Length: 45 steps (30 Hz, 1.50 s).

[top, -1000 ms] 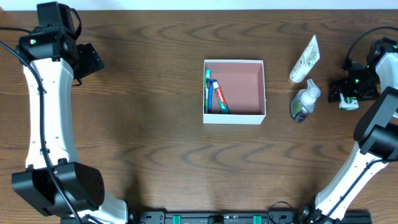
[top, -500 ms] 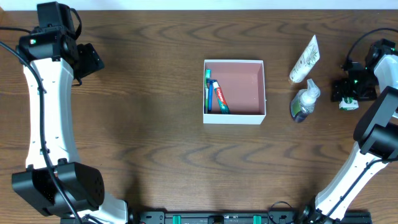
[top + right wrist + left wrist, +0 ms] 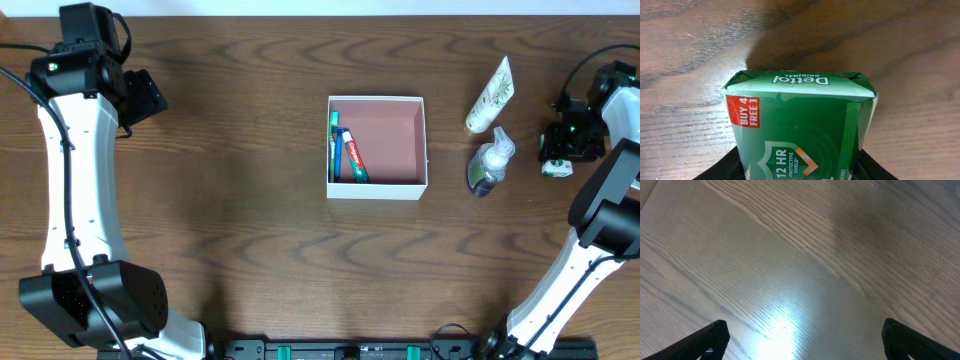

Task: Pack container
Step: 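Grasp the Dettol soap box with the right gripper and lift, then carry the Dettol soap box with the right gripper over the white box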

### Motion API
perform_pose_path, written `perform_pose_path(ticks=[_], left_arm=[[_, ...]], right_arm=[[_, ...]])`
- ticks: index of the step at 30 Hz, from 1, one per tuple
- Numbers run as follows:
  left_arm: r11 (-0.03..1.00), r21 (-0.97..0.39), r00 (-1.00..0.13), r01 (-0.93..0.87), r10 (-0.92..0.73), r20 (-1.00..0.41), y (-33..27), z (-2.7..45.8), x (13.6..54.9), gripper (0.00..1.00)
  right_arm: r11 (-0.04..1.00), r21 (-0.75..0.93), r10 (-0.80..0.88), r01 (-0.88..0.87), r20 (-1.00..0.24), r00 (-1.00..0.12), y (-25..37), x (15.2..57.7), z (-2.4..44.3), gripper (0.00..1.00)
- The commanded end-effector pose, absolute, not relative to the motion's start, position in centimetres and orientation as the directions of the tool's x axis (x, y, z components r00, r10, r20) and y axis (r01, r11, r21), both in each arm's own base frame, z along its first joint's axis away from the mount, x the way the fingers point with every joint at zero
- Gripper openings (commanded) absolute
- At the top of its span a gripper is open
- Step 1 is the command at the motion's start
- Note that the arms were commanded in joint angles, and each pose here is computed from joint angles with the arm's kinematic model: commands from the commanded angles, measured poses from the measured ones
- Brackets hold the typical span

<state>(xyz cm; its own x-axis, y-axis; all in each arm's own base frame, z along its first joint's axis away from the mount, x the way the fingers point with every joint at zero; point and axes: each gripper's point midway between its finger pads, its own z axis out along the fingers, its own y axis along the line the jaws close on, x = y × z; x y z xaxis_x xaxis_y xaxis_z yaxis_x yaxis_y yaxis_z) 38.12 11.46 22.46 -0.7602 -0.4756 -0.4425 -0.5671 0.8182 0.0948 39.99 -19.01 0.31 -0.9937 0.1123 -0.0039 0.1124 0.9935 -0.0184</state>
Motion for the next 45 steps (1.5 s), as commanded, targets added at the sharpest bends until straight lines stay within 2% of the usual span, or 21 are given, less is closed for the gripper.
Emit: perform_pose_path(ticks=[1,5,12,14,17,21,27,31,37,45], left_arm=[[0.812,0.102,-0.758,-0.574,-0.481,-0.440,11.6,22.3,38.0,0.98],[0.812,0.102,-0.758,-0.574,-0.481,-0.440,11.6,22.3,38.0,0.98],[0.812,0.102,-0.759,-0.574,-0.480,-0.440,11.6,22.3,38.0,0.98],[0.812,0.102,-0.759,-0.574,-0.480,-0.440,11.6,22.3,38.0,0.98],[0.812,0.102,-0.758,-0.574,-0.481,-0.440,11.6,22.3,38.0,0.98],[0.812,0.103,-0.759,-0.574,-0.480,-0.440,11.6,22.3,38.0,0.98],[0.812,0.102,-0.759,-0.574,-0.480,-0.440,11.6,22.3,38.0,0.98],[0.812,0.102,-0.758,-0.574,-0.481,-0.440,11.6,22.3,38.0,0.98],[0.812,0.102,-0.759,-0.574,-0.480,-0.440,11.6,22.3,38.0,0.98],[0.812,0.102,-0.759,-0.574,-0.480,-0.440,11.6,22.3,38.0,0.98]], right_arm=[[0.981,-0.049,0.186,0.190,-0.080,-0.979,-20.8,41.8,3.5,0.42],[0.972,-0.066,0.211,0.224,-0.165,-0.964,-21.8,43.7,9.0,0.42],[0.939,-0.046,0.300,0.342,-0.379,-0.875,-20.9,45.1,22.6,0.42],[0.946,0.011,0.296,0.325,-0.442,-0.847,-18.8,45.3,25.9,0.42],[0.970,0.131,0.244,0.206,-0.526,-0.815,-13.5,45.9,30.1,0.42],[0.963,0.240,0.243,0.121,-0.583,-0.775,-6.9,46.8,33.3,0.42],[0.973,0.232,0.126,-0.011,-0.569,-0.812,3.0,47.4,33.0,0.45],[0.984,0.174,0.132,0.040,-0.560,-0.818,6.6,47.1,32.4,0.45],[0.972,0.157,0.232,0.175,-0.530,-0.815,10.8,46.3,31.2,0.45],[0.976,0.057,0.218,0.212,-0.368,-0.904,14.6,44.7,24.6,0.50]])
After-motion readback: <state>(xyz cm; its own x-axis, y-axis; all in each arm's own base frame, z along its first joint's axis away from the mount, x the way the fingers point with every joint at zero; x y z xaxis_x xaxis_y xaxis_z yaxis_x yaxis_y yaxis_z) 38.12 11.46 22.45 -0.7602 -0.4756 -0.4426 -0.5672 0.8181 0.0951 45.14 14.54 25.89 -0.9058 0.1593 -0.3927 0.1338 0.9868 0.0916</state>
